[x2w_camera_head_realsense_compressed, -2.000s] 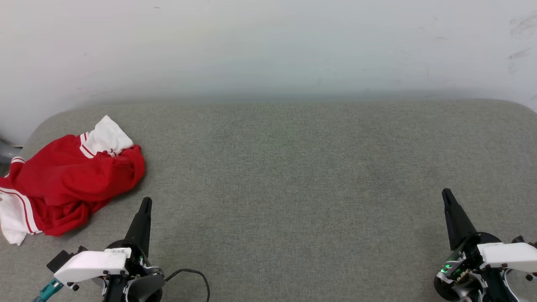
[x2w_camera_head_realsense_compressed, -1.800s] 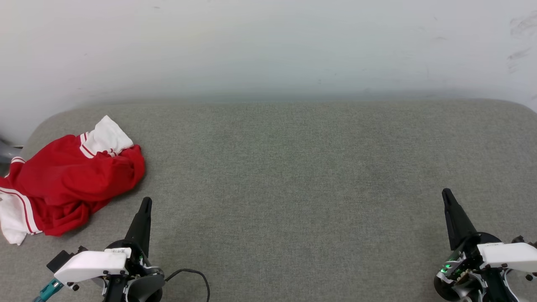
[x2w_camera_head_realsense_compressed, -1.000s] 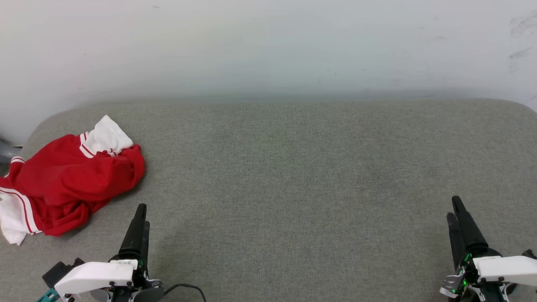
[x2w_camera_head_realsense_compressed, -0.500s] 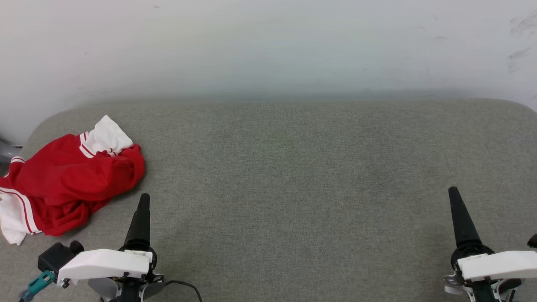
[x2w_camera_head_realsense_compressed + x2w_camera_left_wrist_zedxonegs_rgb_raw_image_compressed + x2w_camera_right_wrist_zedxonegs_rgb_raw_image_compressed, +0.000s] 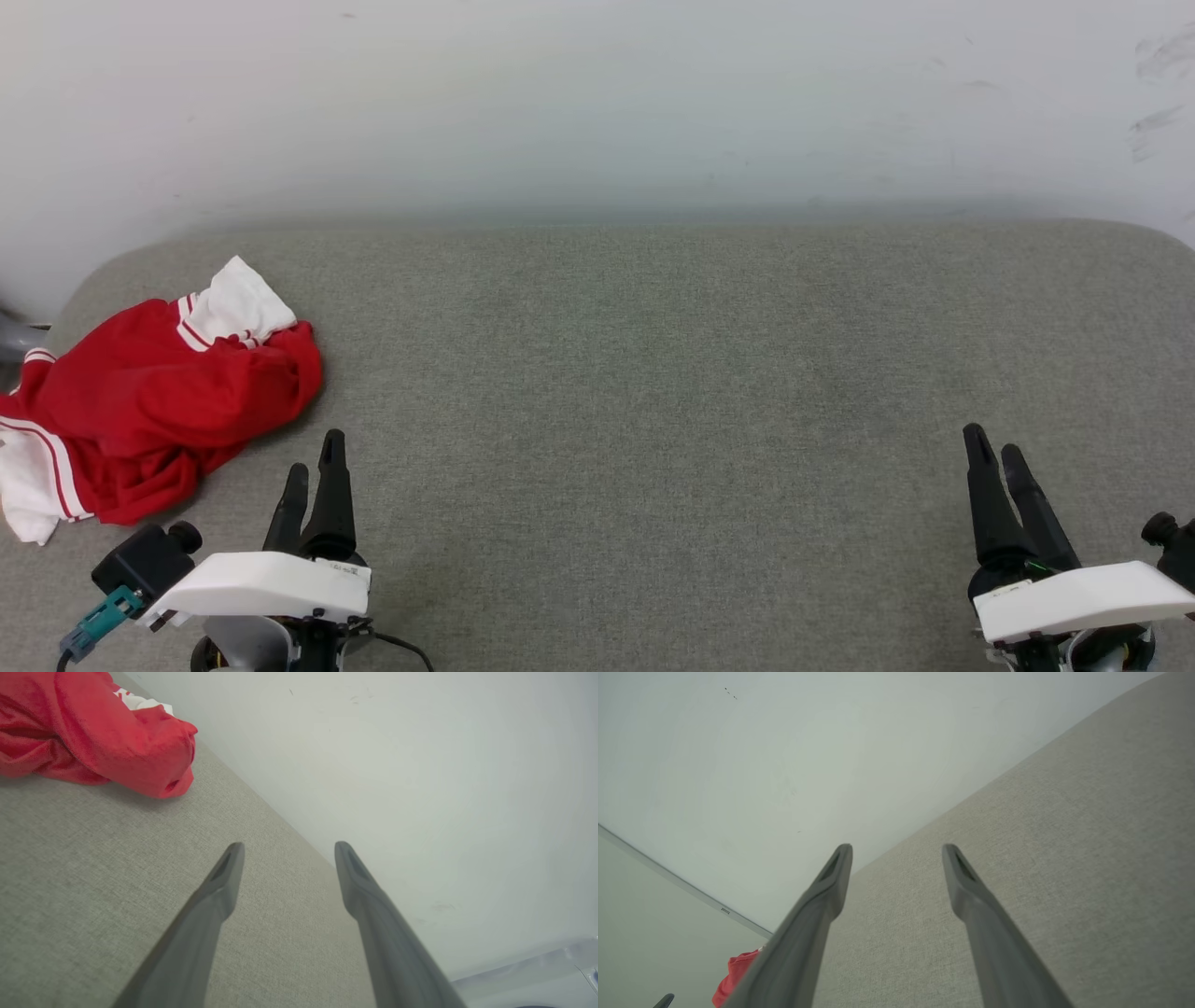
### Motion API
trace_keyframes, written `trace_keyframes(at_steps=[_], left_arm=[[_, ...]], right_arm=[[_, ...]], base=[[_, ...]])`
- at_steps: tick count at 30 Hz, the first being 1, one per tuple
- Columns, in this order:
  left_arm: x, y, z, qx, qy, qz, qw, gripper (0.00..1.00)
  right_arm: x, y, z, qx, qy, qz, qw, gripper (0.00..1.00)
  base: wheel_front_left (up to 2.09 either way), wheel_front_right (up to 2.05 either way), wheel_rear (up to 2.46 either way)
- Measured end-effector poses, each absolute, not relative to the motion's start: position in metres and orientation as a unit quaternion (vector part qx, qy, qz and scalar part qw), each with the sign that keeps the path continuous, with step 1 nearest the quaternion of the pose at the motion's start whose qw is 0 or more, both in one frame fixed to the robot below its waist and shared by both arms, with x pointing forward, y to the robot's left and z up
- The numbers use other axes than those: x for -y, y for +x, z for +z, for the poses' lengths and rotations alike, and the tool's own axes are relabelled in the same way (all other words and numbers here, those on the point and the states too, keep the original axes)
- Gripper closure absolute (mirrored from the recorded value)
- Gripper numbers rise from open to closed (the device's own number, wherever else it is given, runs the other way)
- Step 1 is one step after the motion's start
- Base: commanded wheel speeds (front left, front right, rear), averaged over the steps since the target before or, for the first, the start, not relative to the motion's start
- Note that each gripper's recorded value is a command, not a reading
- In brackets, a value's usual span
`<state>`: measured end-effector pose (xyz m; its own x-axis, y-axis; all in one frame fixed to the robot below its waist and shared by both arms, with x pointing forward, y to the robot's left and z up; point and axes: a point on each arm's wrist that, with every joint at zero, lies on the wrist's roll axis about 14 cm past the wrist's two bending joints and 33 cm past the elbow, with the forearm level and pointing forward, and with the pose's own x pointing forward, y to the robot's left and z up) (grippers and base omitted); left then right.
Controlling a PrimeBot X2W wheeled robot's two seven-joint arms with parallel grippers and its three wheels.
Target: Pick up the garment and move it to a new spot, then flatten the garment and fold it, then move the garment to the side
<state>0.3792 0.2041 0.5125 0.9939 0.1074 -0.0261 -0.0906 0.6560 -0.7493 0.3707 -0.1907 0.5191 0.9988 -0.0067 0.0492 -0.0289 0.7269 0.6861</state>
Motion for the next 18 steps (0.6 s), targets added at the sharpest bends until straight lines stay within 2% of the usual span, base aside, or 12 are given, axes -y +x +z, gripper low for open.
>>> trace_keyframes(at_steps=[18], left_arm=[[-0.199, 0.377, 0.525, 0.033, -0.279, 0.052, 0.958, 0.00]], right_arm=[[0.186, 0.367, 0.524, 0.039, 0.247, 0.016, 0.968, 0.00]], base=[[0.00, 0.00, 0.00]])
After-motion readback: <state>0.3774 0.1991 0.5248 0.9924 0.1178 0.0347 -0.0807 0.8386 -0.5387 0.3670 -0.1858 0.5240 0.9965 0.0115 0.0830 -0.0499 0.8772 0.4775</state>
